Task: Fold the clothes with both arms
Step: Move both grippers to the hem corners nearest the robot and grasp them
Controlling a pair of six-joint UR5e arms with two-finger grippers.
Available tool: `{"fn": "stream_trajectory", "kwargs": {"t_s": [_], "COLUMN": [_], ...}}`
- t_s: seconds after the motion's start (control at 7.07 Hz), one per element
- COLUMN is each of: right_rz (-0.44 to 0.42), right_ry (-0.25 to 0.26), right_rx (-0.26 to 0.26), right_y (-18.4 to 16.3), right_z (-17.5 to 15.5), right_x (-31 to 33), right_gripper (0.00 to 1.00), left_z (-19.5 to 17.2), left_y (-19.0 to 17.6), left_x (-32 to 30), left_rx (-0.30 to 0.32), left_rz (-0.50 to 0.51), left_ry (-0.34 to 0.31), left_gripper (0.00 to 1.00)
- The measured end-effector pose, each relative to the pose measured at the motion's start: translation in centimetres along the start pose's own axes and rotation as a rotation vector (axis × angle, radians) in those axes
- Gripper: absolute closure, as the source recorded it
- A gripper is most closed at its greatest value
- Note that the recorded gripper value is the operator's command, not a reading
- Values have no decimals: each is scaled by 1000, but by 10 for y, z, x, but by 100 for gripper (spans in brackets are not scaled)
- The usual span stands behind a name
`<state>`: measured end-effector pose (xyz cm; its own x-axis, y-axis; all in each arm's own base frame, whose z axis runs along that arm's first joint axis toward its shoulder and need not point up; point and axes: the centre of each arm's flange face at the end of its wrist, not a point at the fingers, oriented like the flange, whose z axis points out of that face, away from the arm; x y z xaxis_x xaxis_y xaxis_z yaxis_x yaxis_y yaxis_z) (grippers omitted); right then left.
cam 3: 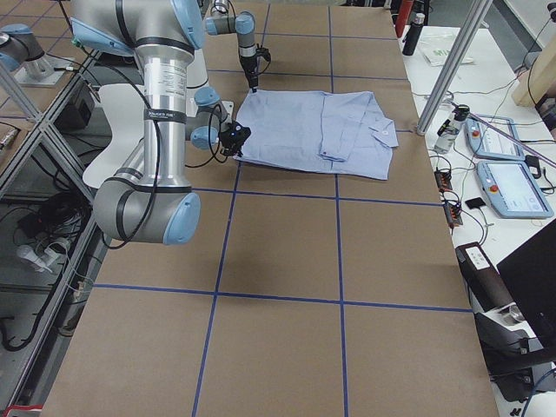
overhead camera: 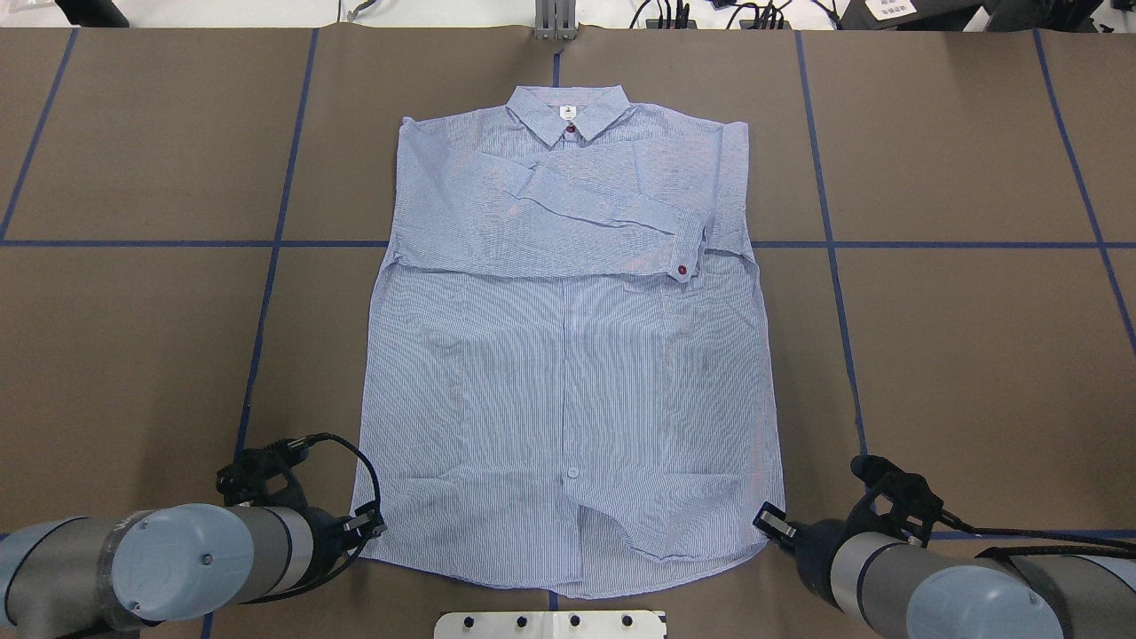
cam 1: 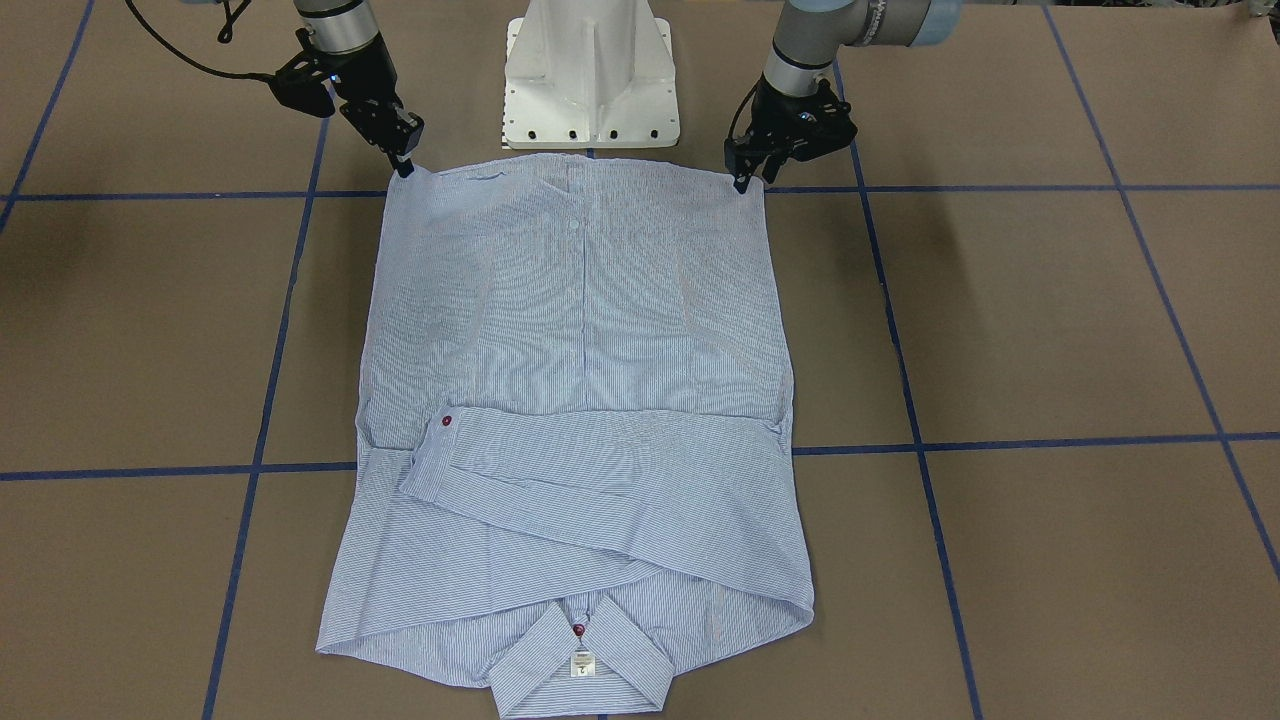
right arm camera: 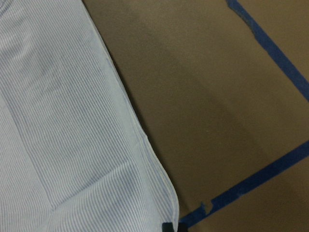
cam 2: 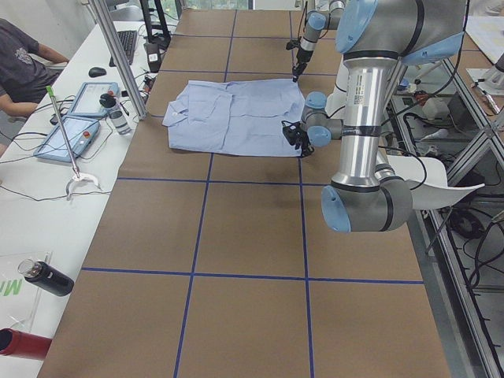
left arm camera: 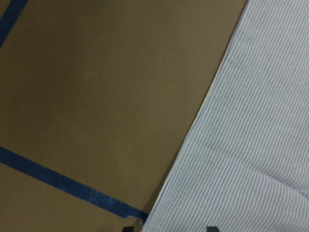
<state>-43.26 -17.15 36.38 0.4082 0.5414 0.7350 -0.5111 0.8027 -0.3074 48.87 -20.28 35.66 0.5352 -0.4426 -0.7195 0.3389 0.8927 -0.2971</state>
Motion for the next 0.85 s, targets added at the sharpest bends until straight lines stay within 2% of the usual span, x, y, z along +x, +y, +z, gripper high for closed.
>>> {"fn": "stream_trajectory", "kwargs": {"t_s": [0.14,0.28,0.42,0.85], "right_rz": [0,0,1,4], "right_ry": [0,0,-1,-9], "right_rx": [0,0,0,-4], "right_y": [0,0,0,0], "right_z": [0,0,0,-5], "right_x": [0,0,-1,-3], "right_gripper": [100,100,100,100], "left_z": [1,1,2,0], "left_y": [0,0,0,0], "left_x": [0,-1,-1,-1], "left_rx": [0,0,0,-1], "left_rz": [-3,-7,-10,-14], "left_ry": [-2,-3,-4,-1], "left_gripper": [69,88,100,100]}}
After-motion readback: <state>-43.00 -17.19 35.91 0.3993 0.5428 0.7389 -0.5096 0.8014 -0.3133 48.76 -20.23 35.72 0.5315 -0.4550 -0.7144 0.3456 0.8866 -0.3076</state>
